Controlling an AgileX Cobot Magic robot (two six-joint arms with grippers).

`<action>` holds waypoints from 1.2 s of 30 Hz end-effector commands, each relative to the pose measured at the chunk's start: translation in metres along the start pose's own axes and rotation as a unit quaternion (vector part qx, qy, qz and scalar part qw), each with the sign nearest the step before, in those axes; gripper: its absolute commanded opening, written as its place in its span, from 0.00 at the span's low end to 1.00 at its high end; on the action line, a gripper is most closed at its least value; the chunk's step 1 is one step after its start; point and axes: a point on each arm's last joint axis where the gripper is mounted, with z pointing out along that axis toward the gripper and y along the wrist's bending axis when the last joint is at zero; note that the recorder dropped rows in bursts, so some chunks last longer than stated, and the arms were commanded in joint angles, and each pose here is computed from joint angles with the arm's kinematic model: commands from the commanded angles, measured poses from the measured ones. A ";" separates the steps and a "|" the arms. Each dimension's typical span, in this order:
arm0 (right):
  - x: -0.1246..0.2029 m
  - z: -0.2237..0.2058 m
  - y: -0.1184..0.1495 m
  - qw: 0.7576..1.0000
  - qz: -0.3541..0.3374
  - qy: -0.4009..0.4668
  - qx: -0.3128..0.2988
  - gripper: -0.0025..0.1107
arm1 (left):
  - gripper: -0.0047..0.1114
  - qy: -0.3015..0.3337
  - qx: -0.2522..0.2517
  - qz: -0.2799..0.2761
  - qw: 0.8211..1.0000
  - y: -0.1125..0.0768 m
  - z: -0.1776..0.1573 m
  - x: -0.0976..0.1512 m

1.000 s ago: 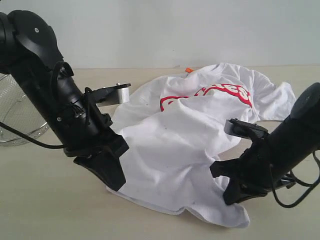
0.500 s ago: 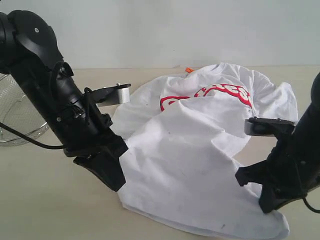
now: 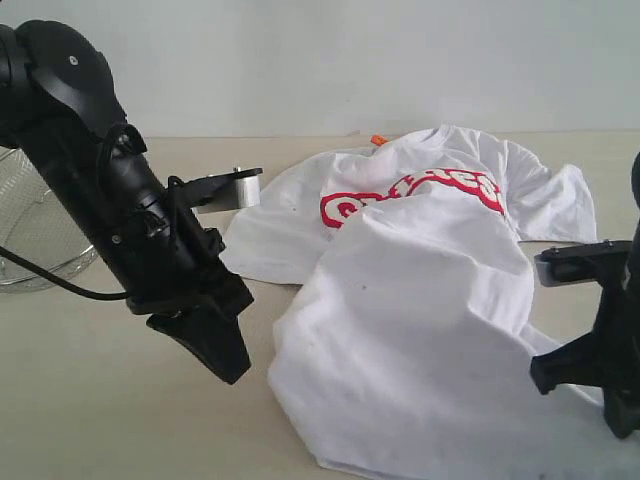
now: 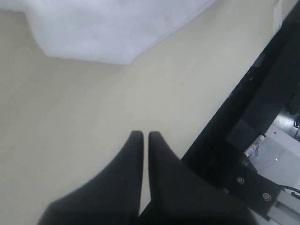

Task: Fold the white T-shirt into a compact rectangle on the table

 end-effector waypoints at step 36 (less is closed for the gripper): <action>-0.003 -0.014 -0.027 0.987 0.043 -0.057 0.143 0.78 | 0.08 -0.008 -0.001 0.014 1.000 -0.003 -0.001 0.000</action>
